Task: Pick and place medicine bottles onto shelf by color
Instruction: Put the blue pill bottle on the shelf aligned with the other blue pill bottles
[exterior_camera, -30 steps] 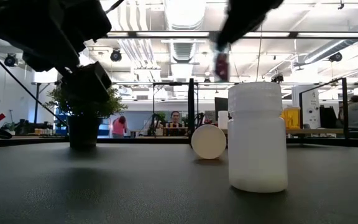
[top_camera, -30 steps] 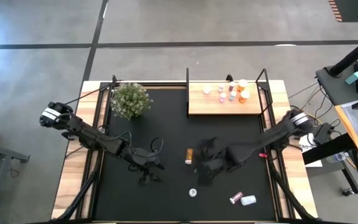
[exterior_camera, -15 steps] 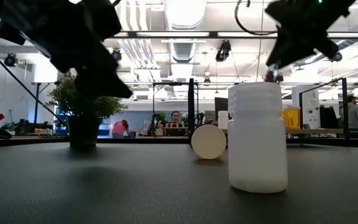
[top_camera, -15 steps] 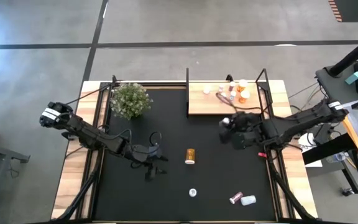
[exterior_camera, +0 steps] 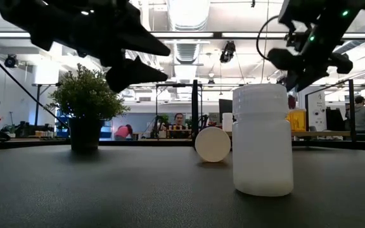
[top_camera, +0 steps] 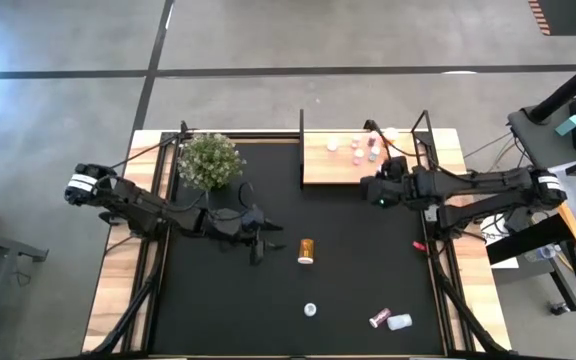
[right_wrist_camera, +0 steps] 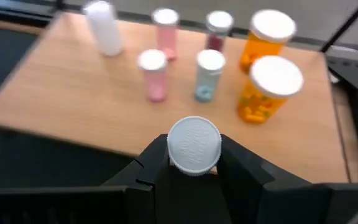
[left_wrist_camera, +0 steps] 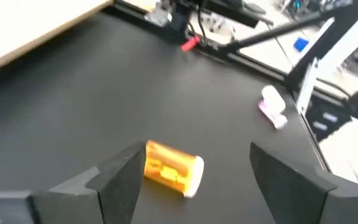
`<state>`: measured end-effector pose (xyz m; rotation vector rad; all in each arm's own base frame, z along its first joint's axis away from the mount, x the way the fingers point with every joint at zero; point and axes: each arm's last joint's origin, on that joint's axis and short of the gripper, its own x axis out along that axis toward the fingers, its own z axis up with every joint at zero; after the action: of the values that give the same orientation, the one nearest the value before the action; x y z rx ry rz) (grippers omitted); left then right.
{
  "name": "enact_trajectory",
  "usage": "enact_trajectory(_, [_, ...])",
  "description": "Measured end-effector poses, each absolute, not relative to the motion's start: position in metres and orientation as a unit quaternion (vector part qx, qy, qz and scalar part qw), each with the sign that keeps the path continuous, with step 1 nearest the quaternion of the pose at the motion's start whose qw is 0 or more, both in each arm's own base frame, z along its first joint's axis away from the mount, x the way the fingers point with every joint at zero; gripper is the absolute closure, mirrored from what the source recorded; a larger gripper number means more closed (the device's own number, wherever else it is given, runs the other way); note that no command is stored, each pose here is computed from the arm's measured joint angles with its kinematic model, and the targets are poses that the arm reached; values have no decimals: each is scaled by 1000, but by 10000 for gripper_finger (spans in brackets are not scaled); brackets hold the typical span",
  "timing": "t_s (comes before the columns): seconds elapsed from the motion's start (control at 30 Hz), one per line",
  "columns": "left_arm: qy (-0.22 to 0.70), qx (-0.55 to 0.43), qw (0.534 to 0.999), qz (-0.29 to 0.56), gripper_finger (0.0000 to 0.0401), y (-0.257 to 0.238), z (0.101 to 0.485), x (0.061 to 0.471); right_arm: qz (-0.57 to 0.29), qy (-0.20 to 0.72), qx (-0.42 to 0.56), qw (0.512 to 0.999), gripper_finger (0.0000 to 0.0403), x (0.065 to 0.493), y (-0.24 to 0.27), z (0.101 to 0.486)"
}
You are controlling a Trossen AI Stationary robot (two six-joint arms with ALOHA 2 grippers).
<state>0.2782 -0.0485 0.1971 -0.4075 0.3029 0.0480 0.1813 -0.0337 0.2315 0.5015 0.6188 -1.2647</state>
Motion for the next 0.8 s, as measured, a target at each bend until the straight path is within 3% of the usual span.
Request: enact_trajectory(0.8, [115, -212, 969, 53, 129, -27, 202, 283, -641, 328, 211, 662, 298, 214, -74, 181])
